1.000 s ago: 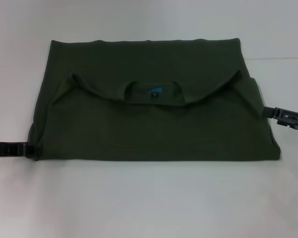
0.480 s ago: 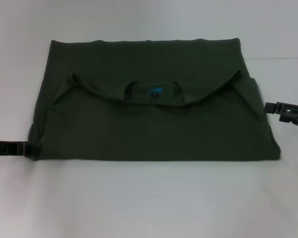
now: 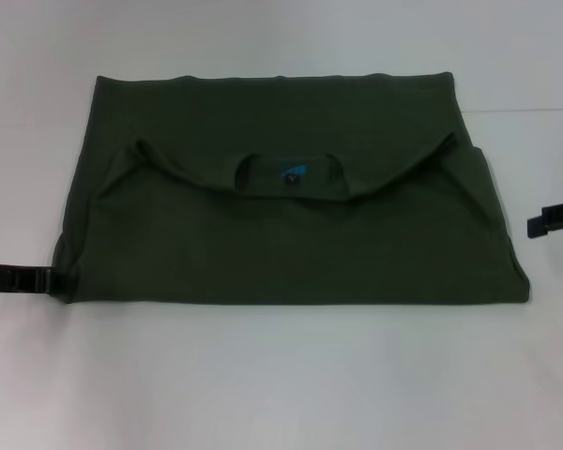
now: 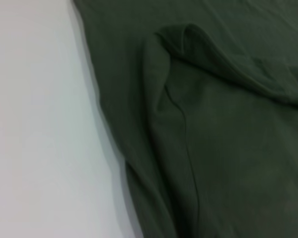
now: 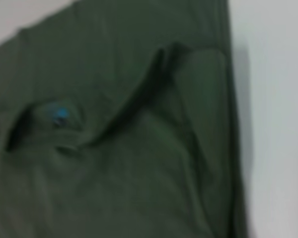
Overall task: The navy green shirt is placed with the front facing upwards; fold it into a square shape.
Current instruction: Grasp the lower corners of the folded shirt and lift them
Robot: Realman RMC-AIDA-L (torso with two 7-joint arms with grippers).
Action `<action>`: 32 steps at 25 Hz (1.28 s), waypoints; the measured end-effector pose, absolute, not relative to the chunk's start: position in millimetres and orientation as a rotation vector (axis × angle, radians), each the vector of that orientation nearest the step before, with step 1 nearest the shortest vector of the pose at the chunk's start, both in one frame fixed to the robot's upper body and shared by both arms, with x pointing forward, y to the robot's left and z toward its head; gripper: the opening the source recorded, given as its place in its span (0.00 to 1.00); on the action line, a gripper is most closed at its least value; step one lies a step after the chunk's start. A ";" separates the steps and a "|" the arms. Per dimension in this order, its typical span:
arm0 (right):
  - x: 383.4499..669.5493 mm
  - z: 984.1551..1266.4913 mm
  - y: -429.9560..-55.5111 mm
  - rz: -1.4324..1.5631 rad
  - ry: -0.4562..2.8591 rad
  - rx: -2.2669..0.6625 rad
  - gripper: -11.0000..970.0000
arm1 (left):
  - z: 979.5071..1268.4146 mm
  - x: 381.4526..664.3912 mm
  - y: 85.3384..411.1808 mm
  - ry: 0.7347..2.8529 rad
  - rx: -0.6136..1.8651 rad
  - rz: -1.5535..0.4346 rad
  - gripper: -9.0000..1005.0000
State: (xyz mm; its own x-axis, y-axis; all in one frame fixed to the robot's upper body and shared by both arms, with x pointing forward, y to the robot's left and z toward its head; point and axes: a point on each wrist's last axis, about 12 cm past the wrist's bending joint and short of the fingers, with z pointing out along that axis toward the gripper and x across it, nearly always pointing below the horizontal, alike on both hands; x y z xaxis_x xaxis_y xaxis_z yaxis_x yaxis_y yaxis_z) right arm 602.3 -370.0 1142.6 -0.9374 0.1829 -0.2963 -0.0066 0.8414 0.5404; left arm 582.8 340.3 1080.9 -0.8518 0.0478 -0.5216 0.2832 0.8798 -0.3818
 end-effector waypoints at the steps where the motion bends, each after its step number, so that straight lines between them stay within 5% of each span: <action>1: 604.2 1143.6 -368.7 0.762 2.703 0.123 0.95 | 1080.8 582.8 340.1 2.536 0.241 -0.620 0.03; 32: 609.2 1103.3 -314.4 0.684 2.785 -0.028 0.93 | 1078.0 580.1 339.4 2.542 0.241 -0.625 0.03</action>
State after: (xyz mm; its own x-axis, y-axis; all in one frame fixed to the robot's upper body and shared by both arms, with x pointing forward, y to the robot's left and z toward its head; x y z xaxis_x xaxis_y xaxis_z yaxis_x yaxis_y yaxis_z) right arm 609.2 -314.4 1103.3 -0.9627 0.0459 -0.2665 -0.0829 0.8881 0.4522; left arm 580.1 339.4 1078.0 -0.8554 0.0494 -0.5157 0.2828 0.8785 -0.3850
